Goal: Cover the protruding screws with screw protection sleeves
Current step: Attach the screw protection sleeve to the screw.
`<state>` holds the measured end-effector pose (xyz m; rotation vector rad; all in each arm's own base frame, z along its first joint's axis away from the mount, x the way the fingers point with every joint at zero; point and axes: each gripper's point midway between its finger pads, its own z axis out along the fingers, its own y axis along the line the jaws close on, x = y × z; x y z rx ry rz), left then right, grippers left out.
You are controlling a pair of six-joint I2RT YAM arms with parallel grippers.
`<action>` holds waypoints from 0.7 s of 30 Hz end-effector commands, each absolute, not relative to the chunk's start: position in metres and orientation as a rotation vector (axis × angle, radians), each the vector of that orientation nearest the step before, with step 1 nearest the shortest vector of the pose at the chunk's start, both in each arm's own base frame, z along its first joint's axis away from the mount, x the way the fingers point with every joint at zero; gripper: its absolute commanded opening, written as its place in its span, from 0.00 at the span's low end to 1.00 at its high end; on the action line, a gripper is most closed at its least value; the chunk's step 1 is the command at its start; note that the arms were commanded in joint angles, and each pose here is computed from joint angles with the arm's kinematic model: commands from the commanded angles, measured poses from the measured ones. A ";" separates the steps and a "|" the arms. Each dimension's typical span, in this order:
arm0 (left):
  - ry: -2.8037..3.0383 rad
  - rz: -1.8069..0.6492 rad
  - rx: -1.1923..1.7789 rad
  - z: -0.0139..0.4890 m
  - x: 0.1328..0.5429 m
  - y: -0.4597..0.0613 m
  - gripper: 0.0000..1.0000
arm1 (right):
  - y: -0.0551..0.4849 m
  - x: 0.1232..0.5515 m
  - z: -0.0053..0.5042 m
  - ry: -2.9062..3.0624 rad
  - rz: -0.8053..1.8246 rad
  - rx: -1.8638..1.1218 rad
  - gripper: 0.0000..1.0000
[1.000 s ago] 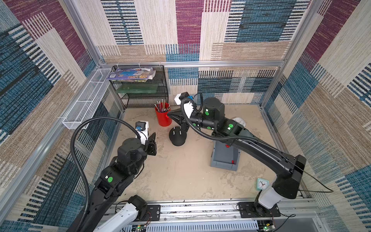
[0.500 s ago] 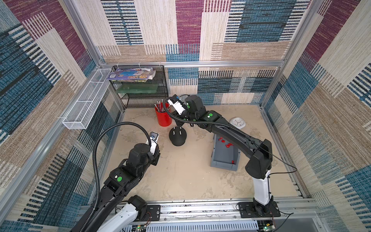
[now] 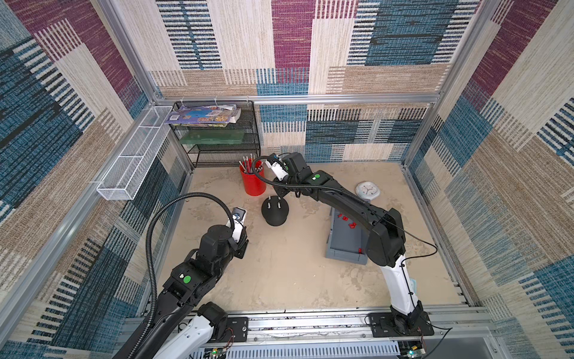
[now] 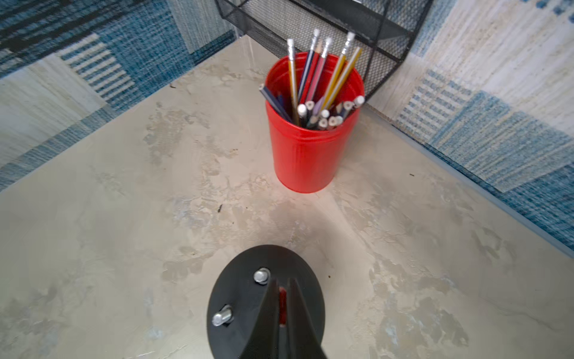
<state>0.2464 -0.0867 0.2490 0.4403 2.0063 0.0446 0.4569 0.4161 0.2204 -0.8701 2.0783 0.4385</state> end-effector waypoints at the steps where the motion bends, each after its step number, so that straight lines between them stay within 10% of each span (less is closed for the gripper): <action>1: 1.982 0.008 0.417 0.255 0.249 -0.090 0.32 | 0.408 0.463 0.210 2.106 0.358 -0.860 0.09; 21: 1.984 0.000 0.406 0.254 0.250 -0.089 0.32 | 0.406 0.452 0.178 2.193 0.284 -0.916 0.10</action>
